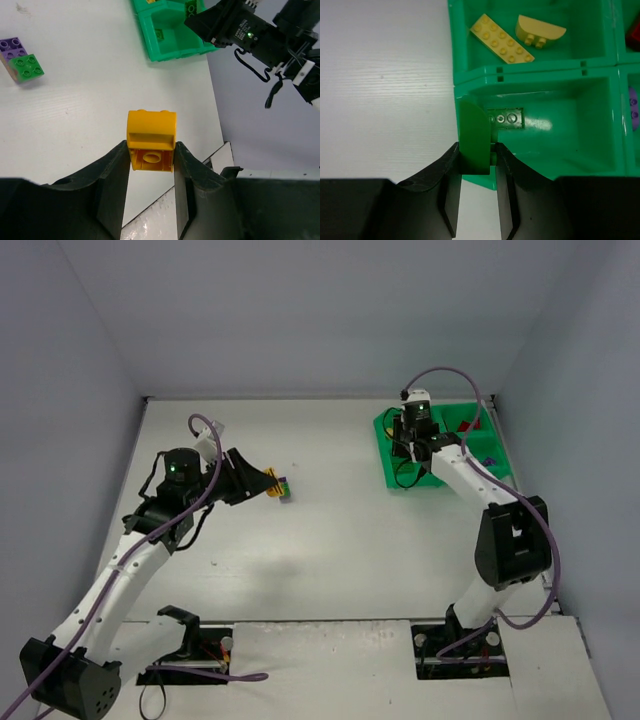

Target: Sort the legos into containers by color

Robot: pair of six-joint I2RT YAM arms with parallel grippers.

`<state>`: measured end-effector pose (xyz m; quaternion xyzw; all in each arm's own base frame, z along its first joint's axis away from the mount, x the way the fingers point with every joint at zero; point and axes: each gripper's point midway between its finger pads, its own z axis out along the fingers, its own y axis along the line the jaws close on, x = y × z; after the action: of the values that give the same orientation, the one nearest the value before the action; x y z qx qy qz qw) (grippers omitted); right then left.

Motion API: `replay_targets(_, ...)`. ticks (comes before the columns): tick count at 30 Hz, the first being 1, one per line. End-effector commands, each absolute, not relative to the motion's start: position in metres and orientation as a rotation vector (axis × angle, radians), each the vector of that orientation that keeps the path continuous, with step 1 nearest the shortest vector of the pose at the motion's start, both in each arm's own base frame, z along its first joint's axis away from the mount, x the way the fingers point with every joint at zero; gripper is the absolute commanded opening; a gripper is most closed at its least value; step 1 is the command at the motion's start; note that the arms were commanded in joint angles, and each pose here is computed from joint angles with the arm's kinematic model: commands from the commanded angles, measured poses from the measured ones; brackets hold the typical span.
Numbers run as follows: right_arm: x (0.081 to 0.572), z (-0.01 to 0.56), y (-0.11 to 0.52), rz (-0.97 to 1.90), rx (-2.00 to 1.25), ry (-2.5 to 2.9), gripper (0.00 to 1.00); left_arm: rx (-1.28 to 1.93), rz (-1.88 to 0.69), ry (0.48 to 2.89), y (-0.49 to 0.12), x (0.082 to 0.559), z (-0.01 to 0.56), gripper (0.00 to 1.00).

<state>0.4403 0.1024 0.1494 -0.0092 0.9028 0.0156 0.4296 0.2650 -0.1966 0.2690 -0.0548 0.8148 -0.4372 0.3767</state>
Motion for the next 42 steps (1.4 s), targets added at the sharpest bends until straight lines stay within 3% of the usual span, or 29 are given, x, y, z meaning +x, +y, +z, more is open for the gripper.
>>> replay_targets(1, 0.458, 0.146, 0.094, -0.013, 0.069, 2.252, 0.12, -0.098, -1.094, 2.017, -0.193, 0.267, 0.289, 0.00)
replay_targets(4, 0.462, 0.135, 0.092, -0.024, 0.086, 2.286, 0.18, -0.102, -1.092, 2.022, -0.192, 0.266, 0.287, 0.00)
replay_targets(11, 0.458, 0.127, 0.084, -0.064, 0.111, 2.308, 0.21, -0.108, -1.085, 2.021, -0.192, 0.267, 0.288, 0.00)
replay_targets(14, 0.454, 0.126, 0.079, -0.081, 0.122, 2.313, 0.40, -0.111, -1.085, 2.021, -0.192, 0.269, 0.288, 0.00)
replay_targets(15, 0.453, 0.129, 0.079, -0.078, 0.126, 2.309, 0.52, -0.114, -1.086, 2.019, -0.192, 0.270, 0.289, 0.00)
replay_targets(20, 0.452, 0.158, 0.091, 0.012, 0.077, 2.261, 0.82, -0.127, -1.089, 2.027, -0.194, 0.276, 0.289, 0.00)
replay_targets(23, 0.447, 0.181, 0.108, 0.120, -0.010, 2.211, 0.82, -0.149, -1.102, 2.018, -0.196, 0.280, 0.293, 0.00)
replay_targets(27, 0.421, 0.228, 0.156, 0.387, -0.231, 2.074, 0.72, -0.207, -1.137, 1.999, -0.200, 0.292, 0.299, 0.00)
replay_targets(36, 0.331, 0.267, 0.281, 0.792, -0.635, 1.923, 0.75, -0.352, -1.275, 1.957, -0.220, 0.332, 0.303, 0.00)
replay_targets(42, 0.314, 0.278, 0.323, 0.870, -0.701, 1.860, 0.74, -0.440, -1.377, 1.912, -0.232, 0.354, 0.305, 0.00)
